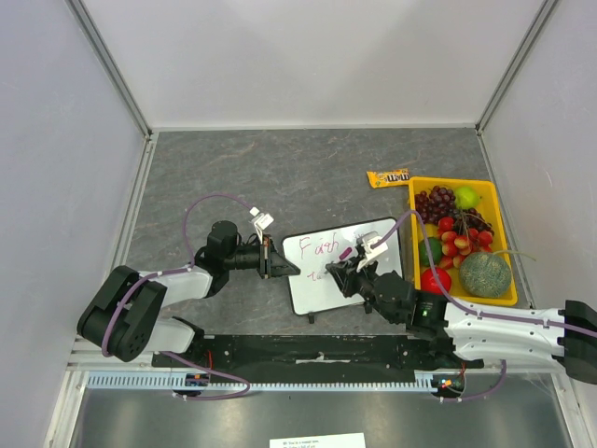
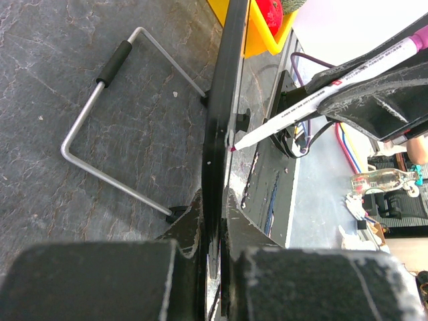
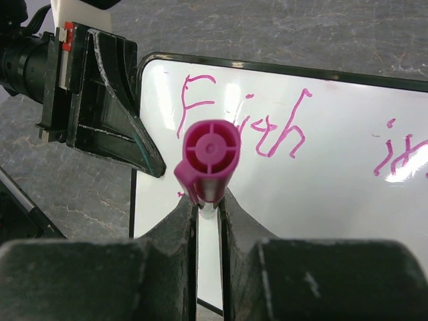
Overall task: Write a sentence on the whiteboard
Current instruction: Write on the whiteboard with the whiteboard.
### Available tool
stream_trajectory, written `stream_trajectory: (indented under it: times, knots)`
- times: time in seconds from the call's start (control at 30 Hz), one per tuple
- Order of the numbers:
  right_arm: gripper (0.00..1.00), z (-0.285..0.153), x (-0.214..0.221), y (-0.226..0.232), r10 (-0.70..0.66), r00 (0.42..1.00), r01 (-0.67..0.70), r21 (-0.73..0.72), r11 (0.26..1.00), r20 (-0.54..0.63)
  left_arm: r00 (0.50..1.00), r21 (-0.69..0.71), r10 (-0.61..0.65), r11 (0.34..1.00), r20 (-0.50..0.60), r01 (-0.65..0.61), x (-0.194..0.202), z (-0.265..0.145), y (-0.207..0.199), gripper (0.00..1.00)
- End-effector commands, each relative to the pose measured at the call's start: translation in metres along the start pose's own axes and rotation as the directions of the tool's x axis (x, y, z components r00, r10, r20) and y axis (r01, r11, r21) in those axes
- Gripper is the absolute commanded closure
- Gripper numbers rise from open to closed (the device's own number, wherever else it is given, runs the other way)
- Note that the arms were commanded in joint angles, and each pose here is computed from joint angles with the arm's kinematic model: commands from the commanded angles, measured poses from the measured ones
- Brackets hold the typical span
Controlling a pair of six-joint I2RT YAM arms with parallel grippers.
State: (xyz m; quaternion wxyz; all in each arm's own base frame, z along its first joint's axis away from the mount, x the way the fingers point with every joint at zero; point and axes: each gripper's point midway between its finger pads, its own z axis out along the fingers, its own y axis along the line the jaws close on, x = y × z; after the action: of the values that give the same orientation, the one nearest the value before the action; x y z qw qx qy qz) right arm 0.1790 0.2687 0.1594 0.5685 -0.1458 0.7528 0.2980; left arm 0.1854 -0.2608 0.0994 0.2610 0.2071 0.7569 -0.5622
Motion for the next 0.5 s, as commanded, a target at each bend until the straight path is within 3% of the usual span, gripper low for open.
stream_trajectory:
  times: [0.0,0.47]
  knots:
    - [1.0,-0.003,-0.007,-0.012,0.009,0.999,-0.011,0.059,0.998,0.033,0.998,-0.098,-0.007,0.995,-0.063,0.001,0.025,-0.001,0.026,0.98]
    - [1.0,0.007,-0.035,0.003,0.01,0.995,-0.014,0.039,0.999,0.099,0.998,-0.098,-0.006,0.995,-0.062,0.0,0.025,-0.001,0.025,0.98]
